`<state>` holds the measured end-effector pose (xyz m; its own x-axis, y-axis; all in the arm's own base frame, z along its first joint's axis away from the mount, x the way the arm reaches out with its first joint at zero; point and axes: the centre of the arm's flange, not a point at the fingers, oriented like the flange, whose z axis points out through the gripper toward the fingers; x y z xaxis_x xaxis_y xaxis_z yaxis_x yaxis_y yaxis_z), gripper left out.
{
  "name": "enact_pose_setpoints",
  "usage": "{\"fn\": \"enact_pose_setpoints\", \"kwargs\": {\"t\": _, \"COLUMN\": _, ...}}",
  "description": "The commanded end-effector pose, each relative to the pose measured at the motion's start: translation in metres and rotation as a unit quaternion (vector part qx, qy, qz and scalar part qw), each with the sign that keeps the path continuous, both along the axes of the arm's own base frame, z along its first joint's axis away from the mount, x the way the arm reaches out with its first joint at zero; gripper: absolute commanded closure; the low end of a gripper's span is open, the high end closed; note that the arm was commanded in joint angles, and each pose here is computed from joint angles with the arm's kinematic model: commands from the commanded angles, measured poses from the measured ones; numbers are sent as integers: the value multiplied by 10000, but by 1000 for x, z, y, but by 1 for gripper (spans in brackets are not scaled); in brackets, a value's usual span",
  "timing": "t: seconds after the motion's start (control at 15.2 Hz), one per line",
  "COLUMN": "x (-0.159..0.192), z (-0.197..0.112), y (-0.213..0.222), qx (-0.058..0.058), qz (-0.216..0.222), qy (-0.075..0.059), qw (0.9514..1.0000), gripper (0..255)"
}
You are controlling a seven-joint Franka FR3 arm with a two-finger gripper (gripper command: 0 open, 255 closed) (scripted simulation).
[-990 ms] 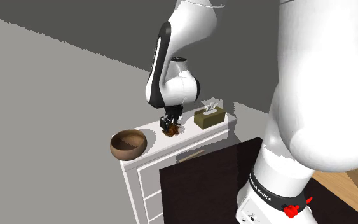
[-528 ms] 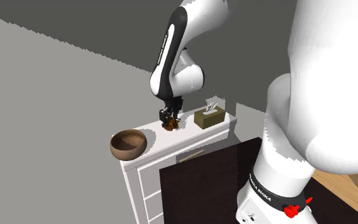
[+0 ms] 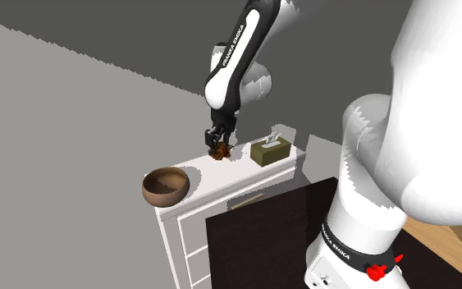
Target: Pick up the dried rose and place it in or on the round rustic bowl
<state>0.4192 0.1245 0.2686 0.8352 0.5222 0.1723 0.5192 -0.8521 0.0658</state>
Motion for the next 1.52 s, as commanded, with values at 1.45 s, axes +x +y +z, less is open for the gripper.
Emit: {"fn": "enact_pose_setpoints", "kwargs": {"t": 1.45, "x": -4, "z": 45, "y": 226, "qx": -10, "qz": 3, "qy": -2, "qw": 10000, "gripper": 255}}
